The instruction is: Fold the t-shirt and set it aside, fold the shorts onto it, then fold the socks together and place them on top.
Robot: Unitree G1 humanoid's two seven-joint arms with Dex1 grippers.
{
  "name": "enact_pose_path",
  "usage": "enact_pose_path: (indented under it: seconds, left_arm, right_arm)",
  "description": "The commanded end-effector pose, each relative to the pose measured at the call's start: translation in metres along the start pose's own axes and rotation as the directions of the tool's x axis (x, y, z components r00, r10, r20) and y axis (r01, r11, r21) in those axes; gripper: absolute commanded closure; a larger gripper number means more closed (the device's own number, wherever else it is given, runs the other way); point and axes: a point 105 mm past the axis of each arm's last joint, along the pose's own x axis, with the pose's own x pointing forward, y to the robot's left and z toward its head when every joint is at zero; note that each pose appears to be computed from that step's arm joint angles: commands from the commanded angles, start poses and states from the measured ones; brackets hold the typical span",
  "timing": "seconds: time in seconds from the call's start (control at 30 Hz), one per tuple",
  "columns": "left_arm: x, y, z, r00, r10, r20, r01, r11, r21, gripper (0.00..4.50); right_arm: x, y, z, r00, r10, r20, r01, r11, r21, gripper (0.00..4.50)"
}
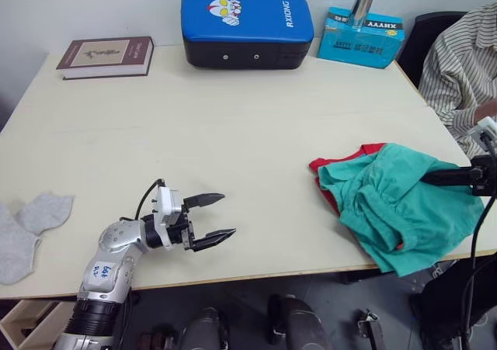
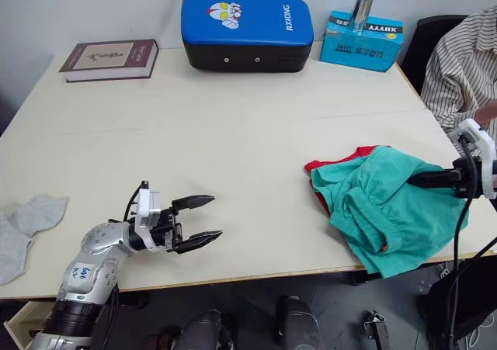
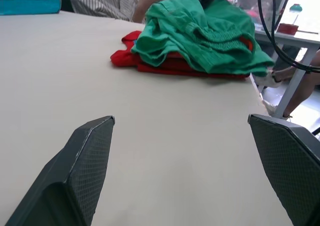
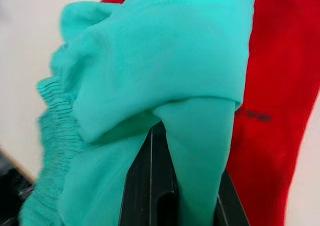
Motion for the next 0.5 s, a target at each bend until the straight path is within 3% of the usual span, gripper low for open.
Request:
enact_pose_path:
  seconds: [0.03,0.17,0.3,0.5]
  left_arm:
    - [-0.005,-0.001,0.008,1.0,0.013,-0.01,-0.012,0.999,0.044,0.01]
    - [-0.005,0.0,0.014,1.0,0.019,-0.014,-0.018,0.998,0.061,0.01]
    - [-0.004,0.005,0.02,1.0,0.02,-0.018,-0.019,0.997,0.068,0.0]
    - [-0.006,0.013,0.021,0.999,0.02,-0.032,-0.018,0.998,0.063,0.0]
  right_arm:
    - [-0.001,-0.018,0.003,0.991,-0.114,0.07,0.119,0.99,-0.073,4.5]
    - [-0.004,-0.02,0.001,0.987,-0.114,0.116,0.118,0.992,-0.034,4.5]
    - [-0.02,-0.016,0.012,0.977,-0.114,0.179,0.136,0.984,-0.114,3.13]
    - [-0.058,-0.005,0.028,0.927,-0.23,0.298,0.321,0.895,-0.308,1.11]
